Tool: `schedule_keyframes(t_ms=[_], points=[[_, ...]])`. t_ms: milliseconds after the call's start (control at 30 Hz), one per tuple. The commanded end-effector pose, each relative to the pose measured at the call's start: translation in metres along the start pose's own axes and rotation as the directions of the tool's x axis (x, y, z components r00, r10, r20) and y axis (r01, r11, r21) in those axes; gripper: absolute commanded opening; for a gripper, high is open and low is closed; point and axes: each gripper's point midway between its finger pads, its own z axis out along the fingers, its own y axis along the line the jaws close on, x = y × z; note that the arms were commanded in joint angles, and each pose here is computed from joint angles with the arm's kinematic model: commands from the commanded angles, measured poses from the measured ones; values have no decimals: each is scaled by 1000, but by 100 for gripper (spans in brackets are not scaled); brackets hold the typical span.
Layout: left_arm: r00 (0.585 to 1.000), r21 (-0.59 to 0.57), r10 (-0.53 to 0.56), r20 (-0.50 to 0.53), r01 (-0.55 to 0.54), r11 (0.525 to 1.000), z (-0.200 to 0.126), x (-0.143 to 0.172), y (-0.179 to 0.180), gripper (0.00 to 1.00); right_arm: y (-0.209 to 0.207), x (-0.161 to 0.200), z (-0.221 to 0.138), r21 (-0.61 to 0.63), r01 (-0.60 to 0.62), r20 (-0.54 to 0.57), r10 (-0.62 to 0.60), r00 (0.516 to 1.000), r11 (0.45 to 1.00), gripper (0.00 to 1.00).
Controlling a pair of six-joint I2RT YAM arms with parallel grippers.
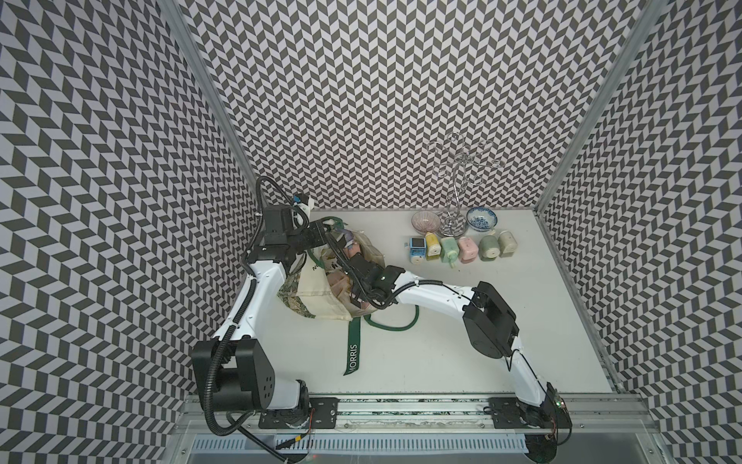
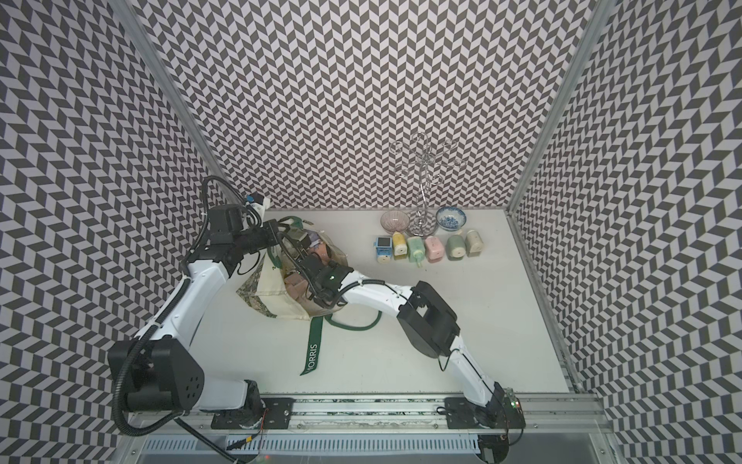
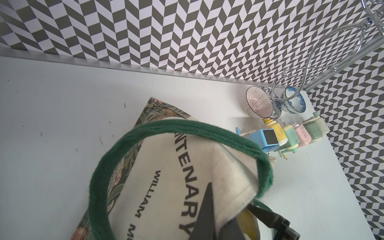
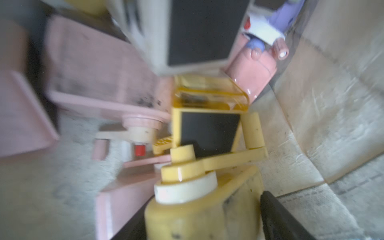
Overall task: Take out the pencil sharpeners from the tote bags
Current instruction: Pick up the pencil sharpener from the canvas bag.
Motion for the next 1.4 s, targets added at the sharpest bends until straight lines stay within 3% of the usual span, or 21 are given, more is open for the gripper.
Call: schedule_keyframes(t_ms=[0,133,267,400,533,867,1033,1367], points=[[994,67,65,89,-71,995,-18,-25,-27,0,-4,0,1,-85,-74,-18,73,997,994,65],[994,66,65,89,-71,995,-17,-25,-27,0,-17,-4,2,-120,-139,-15,138,990,983,58],[994,65,67,91,-73,995,-19,-25,-27,0,-29,0,10,-100,-157,-32,155,987,983,58],[993,66,68,93,-75,995,-19,-25,-28,0,-35,11,14,-56,-143,-71,139,988,988,67],[993,66,68,95,-74,995,-20,-26,-28,0,-36,21,20,-27,-127,-101,124,987,992,69],[993,65,70,95,-76,995,-20,-26,-28,0,-43,17,12,-4,-153,-109,152,982,988,43],[993,62,70,97,-77,995,-20,-26,-28,0,-34,1,-7,-107,-175,-65,169,983,979,35],[993,63,71,98,-77,995,-21,-26,-28,0,-41,-23,-99,-273,-216,92,249,964,937,33]])
